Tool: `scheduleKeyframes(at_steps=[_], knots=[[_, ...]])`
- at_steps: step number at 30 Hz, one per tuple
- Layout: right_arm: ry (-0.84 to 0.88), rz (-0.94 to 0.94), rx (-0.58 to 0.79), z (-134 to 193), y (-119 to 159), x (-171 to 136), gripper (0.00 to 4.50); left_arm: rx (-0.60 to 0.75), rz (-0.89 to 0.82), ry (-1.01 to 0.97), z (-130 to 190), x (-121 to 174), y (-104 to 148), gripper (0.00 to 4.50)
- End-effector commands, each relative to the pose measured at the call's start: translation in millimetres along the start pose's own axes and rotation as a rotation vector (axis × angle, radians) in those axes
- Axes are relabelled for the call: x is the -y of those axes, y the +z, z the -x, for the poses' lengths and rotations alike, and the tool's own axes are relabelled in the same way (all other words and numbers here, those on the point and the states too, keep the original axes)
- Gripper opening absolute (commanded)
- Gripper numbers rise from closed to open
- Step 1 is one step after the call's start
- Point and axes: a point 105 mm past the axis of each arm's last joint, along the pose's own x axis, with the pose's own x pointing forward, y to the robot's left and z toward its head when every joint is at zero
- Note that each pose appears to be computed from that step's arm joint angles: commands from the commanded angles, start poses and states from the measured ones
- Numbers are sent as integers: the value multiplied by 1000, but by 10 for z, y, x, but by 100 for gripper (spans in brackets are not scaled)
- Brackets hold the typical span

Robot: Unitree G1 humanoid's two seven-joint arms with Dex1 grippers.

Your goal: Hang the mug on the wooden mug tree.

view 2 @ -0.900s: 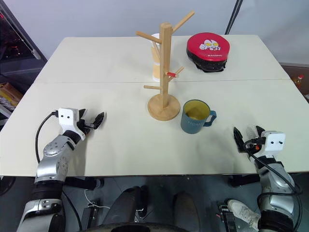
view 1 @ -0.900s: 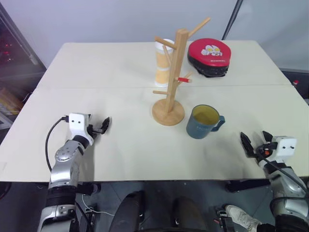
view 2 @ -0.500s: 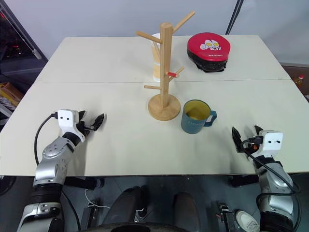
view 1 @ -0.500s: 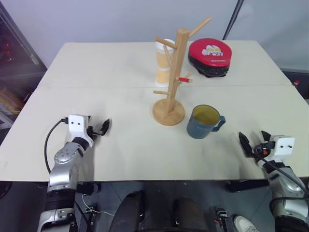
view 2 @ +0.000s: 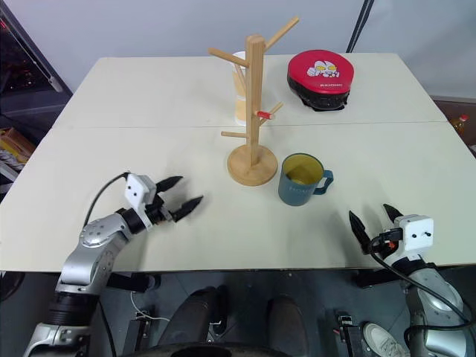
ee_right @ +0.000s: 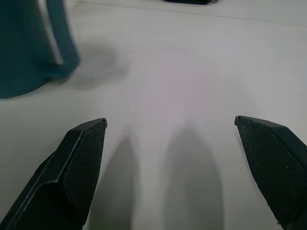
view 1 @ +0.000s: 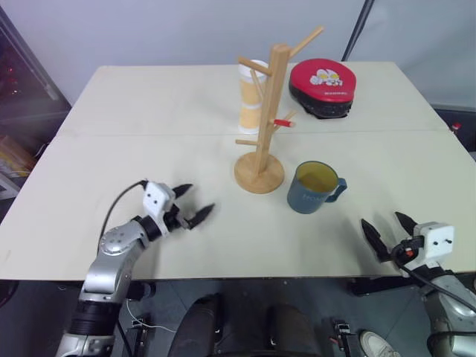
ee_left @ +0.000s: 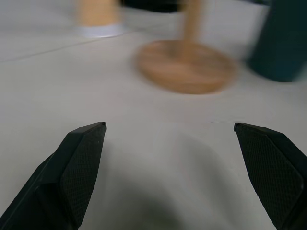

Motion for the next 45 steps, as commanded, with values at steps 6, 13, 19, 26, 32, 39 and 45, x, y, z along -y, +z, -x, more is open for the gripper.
scheduleKeyframes(at_steps=[6,13,19,26,32,39,45], knots=[[59,37,96,-208,235,-202,443,14,-21,-254,-72,396,205,450],[57,28,134,-448,332,-258,443,26,-42,-266,-116,431,274,450],[63,33,143,-545,376,-266,443,34,-46,-265,-108,451,295,450],[76,32,140,-629,377,-289,443,44,-50,-268,-112,477,326,450],[107,11,129,-740,353,-370,421,46,-57,-263,-104,466,343,450],[152,-20,133,-810,382,-488,89,43,-64,-253,-95,444,349,450],[217,64,140,-762,511,-643,7,41,-69,-226,-86,402,334,450]])
